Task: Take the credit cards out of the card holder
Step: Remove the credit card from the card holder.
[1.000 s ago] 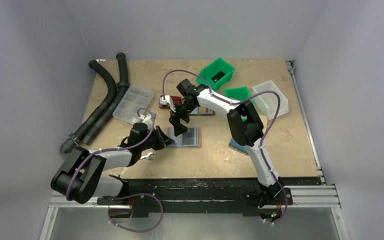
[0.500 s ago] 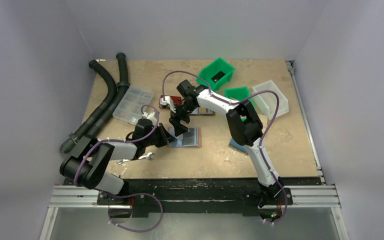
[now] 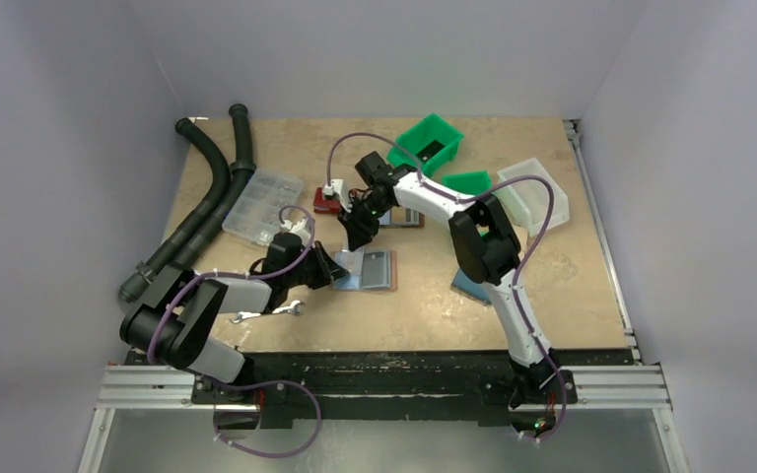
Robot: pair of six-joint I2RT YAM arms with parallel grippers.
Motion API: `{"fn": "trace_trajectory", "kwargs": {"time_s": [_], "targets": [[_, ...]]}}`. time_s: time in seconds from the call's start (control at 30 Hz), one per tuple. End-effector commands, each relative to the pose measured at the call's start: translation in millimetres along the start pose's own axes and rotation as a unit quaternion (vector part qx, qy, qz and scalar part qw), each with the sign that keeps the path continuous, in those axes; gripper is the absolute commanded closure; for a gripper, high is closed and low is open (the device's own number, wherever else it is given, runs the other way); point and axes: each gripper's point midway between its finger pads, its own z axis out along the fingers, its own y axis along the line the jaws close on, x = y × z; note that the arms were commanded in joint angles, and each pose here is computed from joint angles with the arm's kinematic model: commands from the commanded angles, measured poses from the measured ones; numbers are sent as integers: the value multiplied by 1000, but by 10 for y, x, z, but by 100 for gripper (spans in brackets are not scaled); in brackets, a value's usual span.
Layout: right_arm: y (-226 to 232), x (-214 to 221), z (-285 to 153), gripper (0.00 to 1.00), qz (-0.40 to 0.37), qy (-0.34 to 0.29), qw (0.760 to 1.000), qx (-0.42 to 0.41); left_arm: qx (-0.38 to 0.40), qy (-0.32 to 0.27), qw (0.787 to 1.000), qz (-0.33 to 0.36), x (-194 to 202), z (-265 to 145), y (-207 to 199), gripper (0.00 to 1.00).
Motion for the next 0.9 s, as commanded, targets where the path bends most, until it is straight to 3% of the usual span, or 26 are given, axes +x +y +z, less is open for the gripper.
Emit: {"fn": "trace_trajectory", "kwargs": {"time_s": [0.0, 0.1, 0.27, 0.63, 0.87], "targets": [[-4, 31, -1, 85, 47, -5, 999, -2, -41, -16, 999, 4, -49, 3, 153, 100], [0, -54, -91, 100, 57, -24, 998, -7, -37, -23, 999, 4, -77, -22, 125, 96], [41, -190, -313, 100, 65, -57, 996, -21, -10, -52, 998, 20, -230, -178, -79, 87], [509, -618, -1142, 100, 51, -192, 977, -76, 44, -129, 989, 52, -674, -659, -507, 34], [653, -685, -1684, 100, 38, -254, 964, -67, 131, -112, 982, 80, -806, -727, -984, 32]]}}
